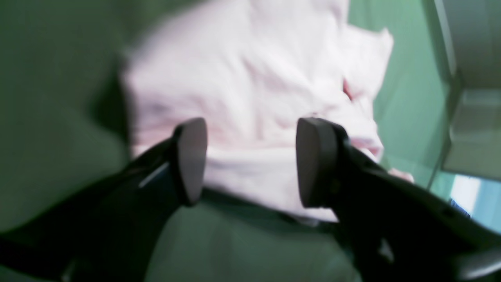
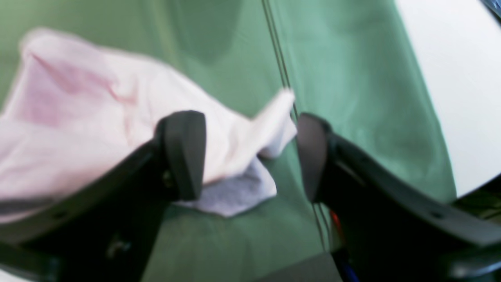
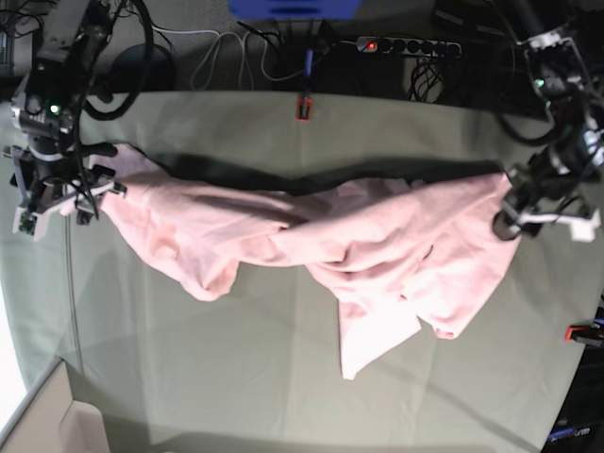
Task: Layout the t-shirt on the table in an organized manner, then fold the t-shirt properly
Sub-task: 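Stretch the shirt between both grippers, pulling them apart, then reach the left gripper into the shirt middle and grasp fabric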
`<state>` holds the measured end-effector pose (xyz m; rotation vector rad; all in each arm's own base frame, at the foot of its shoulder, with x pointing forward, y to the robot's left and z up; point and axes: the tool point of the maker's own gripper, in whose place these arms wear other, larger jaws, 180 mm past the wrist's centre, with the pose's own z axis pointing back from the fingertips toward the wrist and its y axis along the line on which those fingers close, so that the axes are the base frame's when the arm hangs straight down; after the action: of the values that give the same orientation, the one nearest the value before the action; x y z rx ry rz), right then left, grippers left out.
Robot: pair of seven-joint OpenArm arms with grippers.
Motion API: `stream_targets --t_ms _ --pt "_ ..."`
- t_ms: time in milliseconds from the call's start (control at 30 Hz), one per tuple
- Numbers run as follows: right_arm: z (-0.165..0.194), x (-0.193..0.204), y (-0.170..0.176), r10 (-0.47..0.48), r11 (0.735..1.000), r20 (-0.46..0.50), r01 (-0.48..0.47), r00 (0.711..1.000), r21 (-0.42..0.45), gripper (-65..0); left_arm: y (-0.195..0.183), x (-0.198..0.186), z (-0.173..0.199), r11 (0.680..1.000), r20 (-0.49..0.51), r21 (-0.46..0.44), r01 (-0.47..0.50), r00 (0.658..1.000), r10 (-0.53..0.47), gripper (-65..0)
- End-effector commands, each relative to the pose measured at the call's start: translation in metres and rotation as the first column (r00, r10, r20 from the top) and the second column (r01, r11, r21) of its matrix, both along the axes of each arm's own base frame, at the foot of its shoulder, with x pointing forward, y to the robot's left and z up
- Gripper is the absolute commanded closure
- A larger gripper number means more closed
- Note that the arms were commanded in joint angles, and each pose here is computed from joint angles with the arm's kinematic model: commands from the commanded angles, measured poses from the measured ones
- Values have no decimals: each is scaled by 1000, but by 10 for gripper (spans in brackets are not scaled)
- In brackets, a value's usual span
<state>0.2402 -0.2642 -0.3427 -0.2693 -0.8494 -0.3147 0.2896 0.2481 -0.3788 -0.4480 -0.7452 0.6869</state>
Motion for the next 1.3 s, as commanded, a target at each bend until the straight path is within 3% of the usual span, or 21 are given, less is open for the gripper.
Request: stream_targets --t_ms 0,100,300,633,1000,1067,1100,1200,1267 --pt "9 4 -2 7 1000 32 -7 999 -19 -404 -10 22 19 1000 71 -17 25 997 -24 -365" --pt "8 8 4 22 1000 33 -22 999 -12 -403 -56 50 22 992 94 -57 116 989 -111 -366" --pt "1 0 10 40 999 4 -40 999 -6 -403 -124 86 1 967 16 1 256 967 -256 -366" --pt "-8 -16 5 35 999 -41 -35 999 -18 -403 -143 110 -18 943 61 223 247 962 -266 -366" --pt "-11 -20 5 34 999 -54 -35 998 -19 -403 -147 139 -36 948 31 208 241 967 -252 -360" --pt "-11 -21 5 34 999 -56 -36 998 -19 -403 -148 141 -33 948 39 208 242 966 -255 -319" --pt "-11 -21 5 34 999 -56 -36 998 -19 -403 -148 142 -32 948 41 207 241 966 -255 -269" --pt "-11 -21 5 34 999 -56 -35 998 -19 -403 -149 145 -29 948 49 207 240 966 -256 -29" --pt "-11 -20 5 34 999 -54 -35 998 -19 -403 -150 145 -29 948 46 204 244 965 -258 0"
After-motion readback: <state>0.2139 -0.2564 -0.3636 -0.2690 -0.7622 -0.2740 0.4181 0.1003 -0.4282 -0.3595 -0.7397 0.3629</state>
